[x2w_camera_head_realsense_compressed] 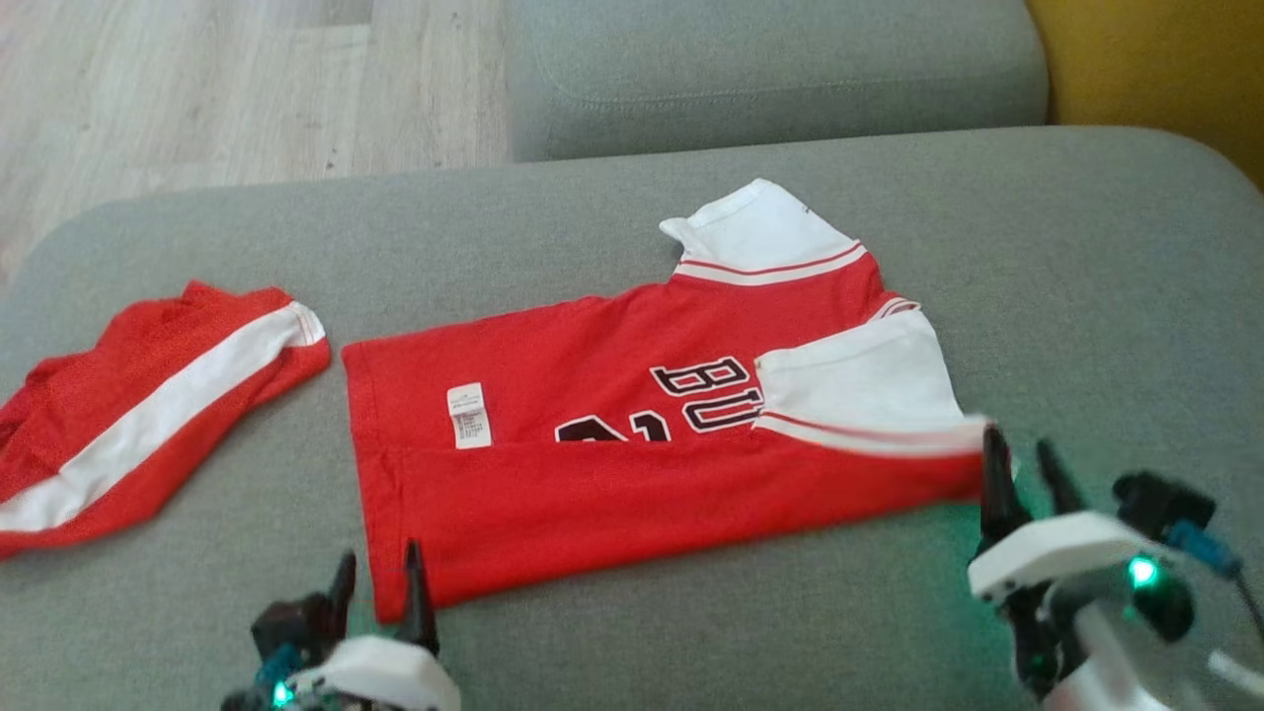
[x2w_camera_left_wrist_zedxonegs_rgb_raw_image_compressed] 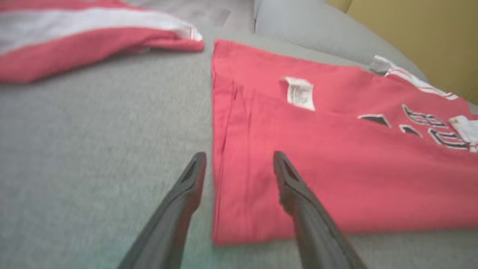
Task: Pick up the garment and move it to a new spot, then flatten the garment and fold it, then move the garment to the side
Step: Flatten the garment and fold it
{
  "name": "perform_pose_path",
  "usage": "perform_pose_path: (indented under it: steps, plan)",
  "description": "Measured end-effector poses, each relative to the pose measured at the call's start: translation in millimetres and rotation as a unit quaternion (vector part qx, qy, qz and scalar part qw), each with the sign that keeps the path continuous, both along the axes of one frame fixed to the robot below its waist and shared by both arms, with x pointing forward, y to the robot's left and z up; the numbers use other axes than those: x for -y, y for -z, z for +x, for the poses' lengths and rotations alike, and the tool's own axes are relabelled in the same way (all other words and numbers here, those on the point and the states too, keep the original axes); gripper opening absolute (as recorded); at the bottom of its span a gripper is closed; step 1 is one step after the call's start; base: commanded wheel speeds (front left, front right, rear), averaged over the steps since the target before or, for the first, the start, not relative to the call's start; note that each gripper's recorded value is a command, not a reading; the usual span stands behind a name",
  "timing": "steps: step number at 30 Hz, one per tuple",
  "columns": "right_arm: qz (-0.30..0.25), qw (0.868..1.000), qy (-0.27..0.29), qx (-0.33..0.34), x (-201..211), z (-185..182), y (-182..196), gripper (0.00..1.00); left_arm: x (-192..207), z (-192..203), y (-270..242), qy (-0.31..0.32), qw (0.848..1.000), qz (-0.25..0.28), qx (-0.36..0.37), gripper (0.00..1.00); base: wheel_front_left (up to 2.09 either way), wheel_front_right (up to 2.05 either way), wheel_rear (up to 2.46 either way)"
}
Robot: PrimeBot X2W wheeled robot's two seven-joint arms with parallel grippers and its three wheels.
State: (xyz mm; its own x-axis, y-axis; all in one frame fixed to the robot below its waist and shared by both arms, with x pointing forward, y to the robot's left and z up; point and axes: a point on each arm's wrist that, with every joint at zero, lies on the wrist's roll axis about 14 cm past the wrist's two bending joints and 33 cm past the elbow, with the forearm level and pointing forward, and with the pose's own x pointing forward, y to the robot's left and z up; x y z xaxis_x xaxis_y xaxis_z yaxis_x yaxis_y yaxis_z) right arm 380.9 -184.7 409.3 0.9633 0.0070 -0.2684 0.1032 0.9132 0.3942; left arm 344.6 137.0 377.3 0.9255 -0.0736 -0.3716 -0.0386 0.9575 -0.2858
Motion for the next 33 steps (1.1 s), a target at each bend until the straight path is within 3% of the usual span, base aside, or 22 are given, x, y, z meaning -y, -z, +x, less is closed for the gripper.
perform_pose_path:
  steps: [8,17,25,33]
  plan:
    - [-0.099,0.993,-0.044,0.051,0.8,34.6,-26.8,1.00,1.3,50.1,-34.2,0.020,0.996,0.052,0.065,1.00,0.00,0.00,0.00]
    - [-0.086,0.991,-0.070,0.073,-26.2,87.5,-34.2,1.00,-16.7,131.9,-32.8,0.017,0.995,0.084,0.051,1.00,0.00,0.00,0.00]
    - [-0.086,0.993,-0.068,0.037,-20.4,90.1,-3.8,1.00,-28.1,149.5,6.9,0.023,0.995,0.100,-0.010,1.00,0.00,0.00,0.00]
    - [-0.092,0.992,-0.074,0.047,-21.8,106.7,-7.3,1.00,-25.7,161.7,18.8,0.030,0.994,0.098,-0.026,1.00,0.00,0.00,0.00]
